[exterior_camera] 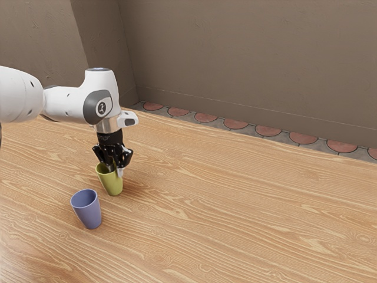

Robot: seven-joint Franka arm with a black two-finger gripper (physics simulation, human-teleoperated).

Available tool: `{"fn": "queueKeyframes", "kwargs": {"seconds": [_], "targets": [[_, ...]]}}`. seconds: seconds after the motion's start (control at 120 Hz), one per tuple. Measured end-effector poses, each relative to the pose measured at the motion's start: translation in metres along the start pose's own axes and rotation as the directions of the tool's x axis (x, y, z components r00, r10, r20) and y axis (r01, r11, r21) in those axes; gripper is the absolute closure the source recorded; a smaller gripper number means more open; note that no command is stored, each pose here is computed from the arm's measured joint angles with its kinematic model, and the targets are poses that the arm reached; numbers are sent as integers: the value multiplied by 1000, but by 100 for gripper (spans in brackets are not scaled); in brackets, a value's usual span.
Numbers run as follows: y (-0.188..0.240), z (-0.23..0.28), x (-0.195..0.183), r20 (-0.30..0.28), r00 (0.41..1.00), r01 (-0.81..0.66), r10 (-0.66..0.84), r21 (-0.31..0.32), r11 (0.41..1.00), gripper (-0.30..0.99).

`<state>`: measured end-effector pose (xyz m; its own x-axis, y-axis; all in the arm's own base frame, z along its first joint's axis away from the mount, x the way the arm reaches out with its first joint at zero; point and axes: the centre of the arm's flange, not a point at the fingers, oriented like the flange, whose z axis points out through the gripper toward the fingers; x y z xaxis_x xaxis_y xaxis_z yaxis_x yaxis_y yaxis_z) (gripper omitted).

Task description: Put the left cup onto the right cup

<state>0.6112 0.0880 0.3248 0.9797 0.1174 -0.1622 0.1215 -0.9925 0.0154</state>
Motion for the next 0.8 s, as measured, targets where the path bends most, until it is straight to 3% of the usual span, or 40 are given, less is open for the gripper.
{"fn": "queueKeyframes", "kwargs": {"seconds": [0.308, 0.8], "targets": [[-4, 0, 0, -1, 1000, 14, -14, -5, 1000, 75], [-3, -16, -4, -20, 1000, 21, -21, -1, 1000, 78]]}}
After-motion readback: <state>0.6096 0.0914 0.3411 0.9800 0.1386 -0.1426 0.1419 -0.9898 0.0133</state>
